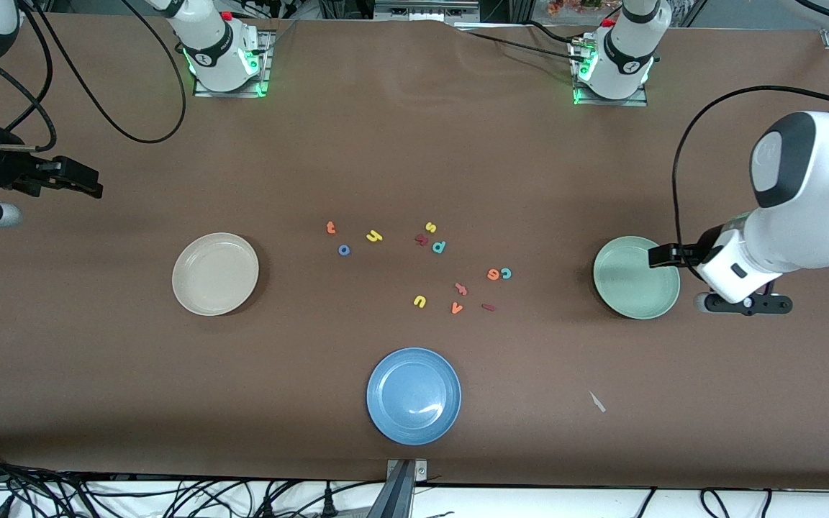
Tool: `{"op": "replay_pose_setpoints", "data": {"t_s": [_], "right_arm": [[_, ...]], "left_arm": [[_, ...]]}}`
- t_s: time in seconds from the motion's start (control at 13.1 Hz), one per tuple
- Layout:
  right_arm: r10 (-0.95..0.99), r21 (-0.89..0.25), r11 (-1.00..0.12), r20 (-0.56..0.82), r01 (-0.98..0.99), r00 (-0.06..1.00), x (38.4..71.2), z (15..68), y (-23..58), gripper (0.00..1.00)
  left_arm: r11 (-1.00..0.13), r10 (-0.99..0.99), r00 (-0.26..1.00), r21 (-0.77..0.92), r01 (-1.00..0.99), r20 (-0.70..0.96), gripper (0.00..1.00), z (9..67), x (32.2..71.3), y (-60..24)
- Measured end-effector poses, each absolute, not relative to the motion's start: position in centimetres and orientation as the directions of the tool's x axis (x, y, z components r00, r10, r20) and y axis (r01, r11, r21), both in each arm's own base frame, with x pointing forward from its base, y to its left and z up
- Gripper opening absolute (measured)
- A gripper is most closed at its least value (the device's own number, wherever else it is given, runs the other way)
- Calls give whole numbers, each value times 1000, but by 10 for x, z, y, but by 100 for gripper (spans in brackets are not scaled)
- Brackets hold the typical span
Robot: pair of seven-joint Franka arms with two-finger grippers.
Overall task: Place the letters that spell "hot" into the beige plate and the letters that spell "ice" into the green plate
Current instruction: 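Move the left gripper from the green plate toward the teal letter c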
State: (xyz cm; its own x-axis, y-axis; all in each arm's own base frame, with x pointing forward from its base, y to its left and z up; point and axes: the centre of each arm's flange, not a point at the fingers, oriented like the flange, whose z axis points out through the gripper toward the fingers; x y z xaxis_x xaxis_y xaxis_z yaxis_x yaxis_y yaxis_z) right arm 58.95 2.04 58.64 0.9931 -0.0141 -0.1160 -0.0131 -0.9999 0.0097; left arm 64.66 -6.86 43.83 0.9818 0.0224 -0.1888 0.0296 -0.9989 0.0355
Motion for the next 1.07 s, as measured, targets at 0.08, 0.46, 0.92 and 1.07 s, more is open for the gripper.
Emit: {"op": "replay_pose_setpoints", "data": {"t_s": [0.08,0.46,0.92,1.07], "right_arm": [[-14,9,-1000,-116,-13,993,590,586,20,100],[-14,9,-1000,-116,-13,993,590,585,20,100],[-16,9,-1000,-116,-15,993,590,585,20,100],[-16,9,-1000,-116,-15,993,590,585,20,100]], "left_arm": [[-998,48,978,34,56,-201,100,433,644,-85],[-970,224,950,44,238,-217,100,392,642,-158],[-789,601,784,37,613,-157,100,300,622,-207],[-720,682,714,22,693,-158,100,275,611,-223]]}}
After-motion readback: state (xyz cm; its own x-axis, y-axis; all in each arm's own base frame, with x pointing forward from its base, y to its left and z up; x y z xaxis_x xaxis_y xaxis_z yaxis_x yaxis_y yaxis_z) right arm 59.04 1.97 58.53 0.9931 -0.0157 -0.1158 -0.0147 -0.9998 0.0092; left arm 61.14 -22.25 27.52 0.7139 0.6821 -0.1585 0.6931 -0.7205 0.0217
